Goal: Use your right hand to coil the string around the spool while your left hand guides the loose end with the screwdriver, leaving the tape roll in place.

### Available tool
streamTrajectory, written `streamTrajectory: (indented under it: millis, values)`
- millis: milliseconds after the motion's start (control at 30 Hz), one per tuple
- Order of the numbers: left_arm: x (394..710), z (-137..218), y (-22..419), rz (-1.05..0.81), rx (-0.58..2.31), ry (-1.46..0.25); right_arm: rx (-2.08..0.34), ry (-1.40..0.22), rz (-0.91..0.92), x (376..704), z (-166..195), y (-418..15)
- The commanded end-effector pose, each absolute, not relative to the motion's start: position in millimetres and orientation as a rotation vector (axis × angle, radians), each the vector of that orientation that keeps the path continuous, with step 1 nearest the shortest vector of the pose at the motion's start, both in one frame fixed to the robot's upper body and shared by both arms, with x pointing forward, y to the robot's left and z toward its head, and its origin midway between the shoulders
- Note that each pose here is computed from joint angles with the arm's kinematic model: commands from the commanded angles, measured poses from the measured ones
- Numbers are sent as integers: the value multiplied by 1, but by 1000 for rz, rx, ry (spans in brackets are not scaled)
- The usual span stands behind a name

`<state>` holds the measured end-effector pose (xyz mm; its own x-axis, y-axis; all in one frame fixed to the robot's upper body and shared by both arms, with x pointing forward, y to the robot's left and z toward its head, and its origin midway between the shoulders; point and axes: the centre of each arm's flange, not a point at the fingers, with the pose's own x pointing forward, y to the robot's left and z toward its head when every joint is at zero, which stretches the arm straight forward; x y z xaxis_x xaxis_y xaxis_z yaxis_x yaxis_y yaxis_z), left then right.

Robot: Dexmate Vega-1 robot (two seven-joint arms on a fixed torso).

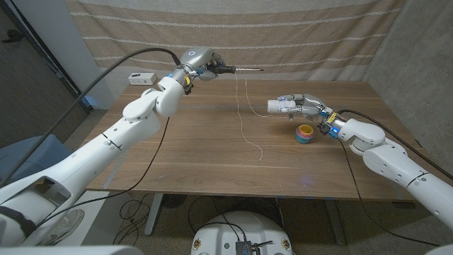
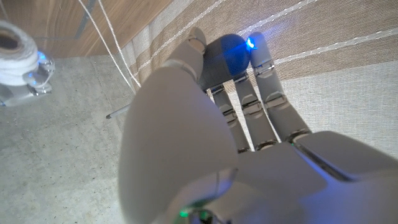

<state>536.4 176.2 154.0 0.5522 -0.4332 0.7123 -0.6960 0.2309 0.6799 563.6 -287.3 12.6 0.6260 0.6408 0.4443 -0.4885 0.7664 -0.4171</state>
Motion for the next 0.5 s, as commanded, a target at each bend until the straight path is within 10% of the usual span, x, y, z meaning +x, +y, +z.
streamTrajectory:
  millis: [33, 500]
  values:
    - [548, 145, 159, 243, 1478, -1050, -334, -690, 867, 541, 37, -250]
    - [560, 133, 141, 178, 1516, -1037, -305, -831, 939, 535, 69, -229]
